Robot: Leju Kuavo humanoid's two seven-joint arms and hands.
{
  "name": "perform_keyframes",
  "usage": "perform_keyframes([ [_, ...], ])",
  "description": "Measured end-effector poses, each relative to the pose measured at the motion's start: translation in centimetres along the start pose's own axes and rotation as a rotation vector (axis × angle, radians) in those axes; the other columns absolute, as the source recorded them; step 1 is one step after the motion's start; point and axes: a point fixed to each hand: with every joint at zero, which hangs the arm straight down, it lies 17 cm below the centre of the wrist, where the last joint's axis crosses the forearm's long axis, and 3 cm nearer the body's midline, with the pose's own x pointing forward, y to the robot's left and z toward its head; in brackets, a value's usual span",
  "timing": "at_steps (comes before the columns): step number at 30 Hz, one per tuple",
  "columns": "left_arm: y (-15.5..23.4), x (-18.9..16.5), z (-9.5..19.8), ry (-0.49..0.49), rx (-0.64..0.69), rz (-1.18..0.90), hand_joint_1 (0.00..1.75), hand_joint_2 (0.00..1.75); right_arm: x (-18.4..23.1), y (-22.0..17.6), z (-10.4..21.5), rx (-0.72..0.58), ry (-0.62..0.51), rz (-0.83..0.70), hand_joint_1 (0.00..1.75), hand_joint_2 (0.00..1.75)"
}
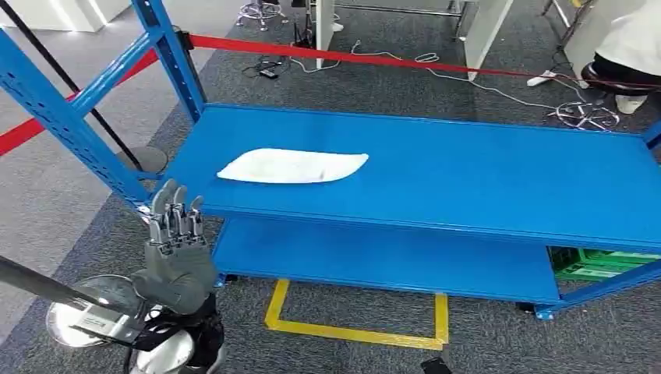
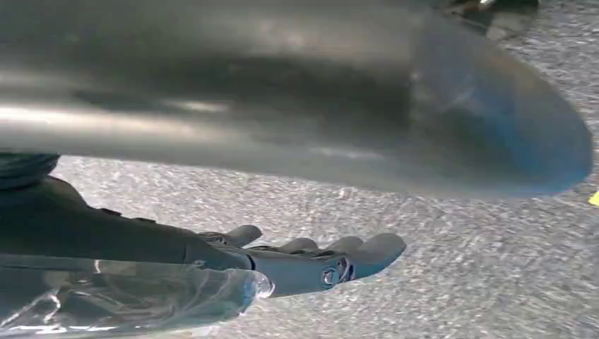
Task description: Take the parts from the cabinet and place them on the table.
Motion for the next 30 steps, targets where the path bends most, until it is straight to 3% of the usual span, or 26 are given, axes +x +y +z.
perform_keyframes([
  [10, 0.3, 0.0, 0.0, -0.001, 0.007, -0.015, 0.00, 0.00, 0.2, 0.1, 0.0, 0.009, -0.010, 0.010, 0.00, 0.00],
  [22, 0.1, 0.0, -0.1, -0.001, 0.005, -0.003, 0.00, 0.00, -0.9, 1.1, 0.2, 0.062, 0.065, -0.054, 0.00, 0.00],
  [23, 0.1, 0.0, -0.1, -0.001, 0.004, -0.002, 0.00, 0.00, -0.9, 1.3, 0.2, 0.069, 0.065, -0.058, 0.00, 1.75],
  [30, 0.0, -0.3, 0.0, 0.007, 0.004, 0.003, 0.00, 0.00, -1.2, 1.9, 0.4, 0.101, 0.083, -0.075, 0.00, 1.75],
])
